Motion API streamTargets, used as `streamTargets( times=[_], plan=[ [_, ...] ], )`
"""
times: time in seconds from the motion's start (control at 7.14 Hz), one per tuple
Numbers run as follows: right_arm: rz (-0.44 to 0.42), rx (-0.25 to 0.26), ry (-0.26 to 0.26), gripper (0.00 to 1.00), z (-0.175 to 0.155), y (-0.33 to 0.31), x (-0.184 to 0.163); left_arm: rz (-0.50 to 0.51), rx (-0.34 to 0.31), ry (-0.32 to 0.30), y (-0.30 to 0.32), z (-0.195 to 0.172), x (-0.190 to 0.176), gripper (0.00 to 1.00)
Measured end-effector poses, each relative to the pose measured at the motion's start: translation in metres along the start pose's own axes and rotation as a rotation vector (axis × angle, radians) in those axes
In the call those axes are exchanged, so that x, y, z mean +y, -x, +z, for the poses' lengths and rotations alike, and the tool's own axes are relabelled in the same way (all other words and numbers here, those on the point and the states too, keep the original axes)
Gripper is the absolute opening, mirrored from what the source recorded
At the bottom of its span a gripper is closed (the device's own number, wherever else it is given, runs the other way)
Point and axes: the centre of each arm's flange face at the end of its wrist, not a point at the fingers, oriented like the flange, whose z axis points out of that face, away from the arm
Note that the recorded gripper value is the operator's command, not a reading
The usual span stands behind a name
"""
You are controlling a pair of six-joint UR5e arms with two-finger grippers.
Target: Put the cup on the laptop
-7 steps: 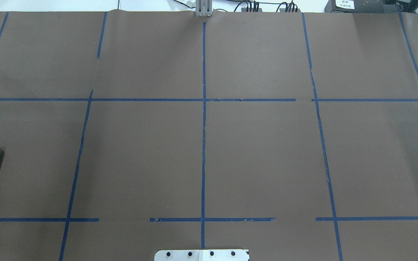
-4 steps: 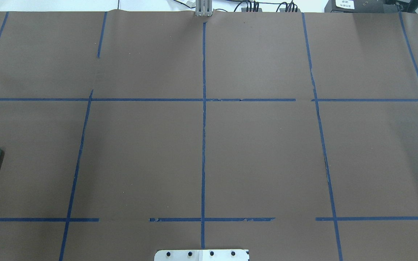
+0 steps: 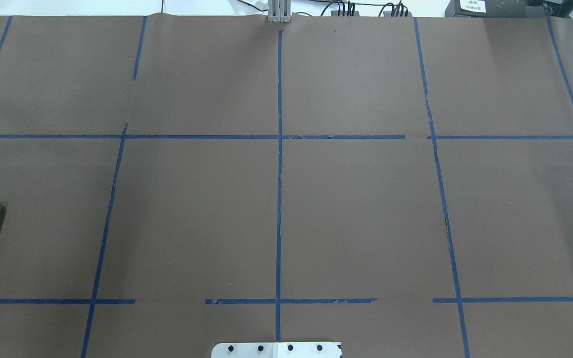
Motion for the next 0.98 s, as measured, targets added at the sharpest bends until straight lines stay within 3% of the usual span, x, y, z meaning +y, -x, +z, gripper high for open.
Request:
streamTargets(
  times=[0.98],
  plan=[
    [0.000,0.000,0.000,1.00,-0.0001,0.0001,-0.0001,-0.012,-0.002,0.011,0.0026,0.0029,0.0057,1.00]
  ],
)
